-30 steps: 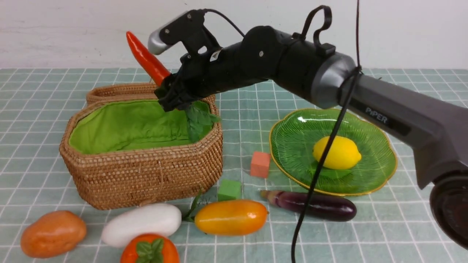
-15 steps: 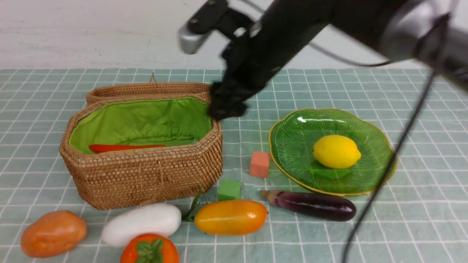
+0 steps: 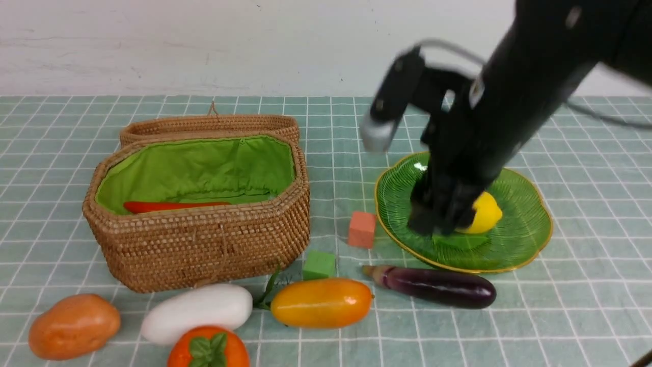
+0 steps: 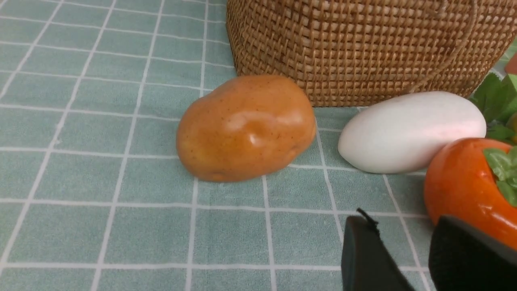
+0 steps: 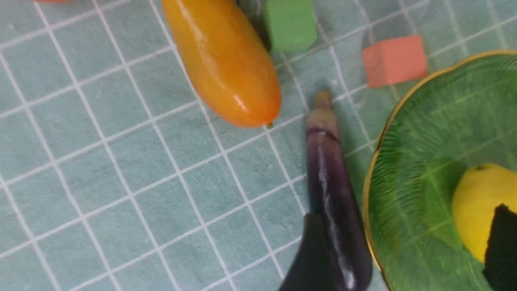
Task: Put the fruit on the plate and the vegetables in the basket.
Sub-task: Grab an eggplant with your right arm and place it in the basket on the left.
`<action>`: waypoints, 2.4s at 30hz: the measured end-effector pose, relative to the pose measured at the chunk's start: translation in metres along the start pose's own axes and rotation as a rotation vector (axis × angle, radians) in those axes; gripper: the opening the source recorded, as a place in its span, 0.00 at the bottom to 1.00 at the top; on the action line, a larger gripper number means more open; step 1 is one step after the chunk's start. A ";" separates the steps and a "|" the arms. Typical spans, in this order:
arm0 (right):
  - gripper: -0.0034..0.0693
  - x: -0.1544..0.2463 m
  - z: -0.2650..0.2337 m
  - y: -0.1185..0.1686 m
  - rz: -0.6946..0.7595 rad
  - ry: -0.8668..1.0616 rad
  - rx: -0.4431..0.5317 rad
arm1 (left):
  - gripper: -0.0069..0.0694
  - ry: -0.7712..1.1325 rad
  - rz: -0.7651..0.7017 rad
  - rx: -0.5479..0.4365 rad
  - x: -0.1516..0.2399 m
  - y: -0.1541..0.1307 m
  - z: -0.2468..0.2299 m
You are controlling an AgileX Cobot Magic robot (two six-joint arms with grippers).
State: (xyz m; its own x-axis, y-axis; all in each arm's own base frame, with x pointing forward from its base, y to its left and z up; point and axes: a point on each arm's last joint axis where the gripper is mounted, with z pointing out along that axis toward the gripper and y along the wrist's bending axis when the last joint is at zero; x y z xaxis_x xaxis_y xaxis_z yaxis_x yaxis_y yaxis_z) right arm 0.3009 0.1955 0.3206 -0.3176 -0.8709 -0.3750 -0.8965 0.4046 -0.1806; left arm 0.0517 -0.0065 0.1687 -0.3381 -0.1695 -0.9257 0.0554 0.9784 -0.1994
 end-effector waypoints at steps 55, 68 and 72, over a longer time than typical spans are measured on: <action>0.44 0.021 0.159 0.020 0.010 0.404 -0.118 | 0.40 0.000 0.000 0.000 0.000 0.000 0.000; 0.44 -0.003 0.104 0.014 0.014 0.259 -0.098 | 0.40 0.000 0.000 0.000 0.000 0.000 0.000; 0.44 -0.034 0.054 -0.002 -0.017 0.096 -0.007 | 0.40 0.000 0.000 0.000 0.000 0.000 0.000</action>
State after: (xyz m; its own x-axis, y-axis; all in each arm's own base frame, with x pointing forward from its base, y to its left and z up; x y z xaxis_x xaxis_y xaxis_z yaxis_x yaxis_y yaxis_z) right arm 0.3297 0.2394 0.2842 -0.3296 -0.9006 -0.2832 -0.9043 0.3874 -0.1794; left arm 0.0517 -0.0065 0.1687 -0.3381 -0.1695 -0.9257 0.0554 0.9784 -0.1994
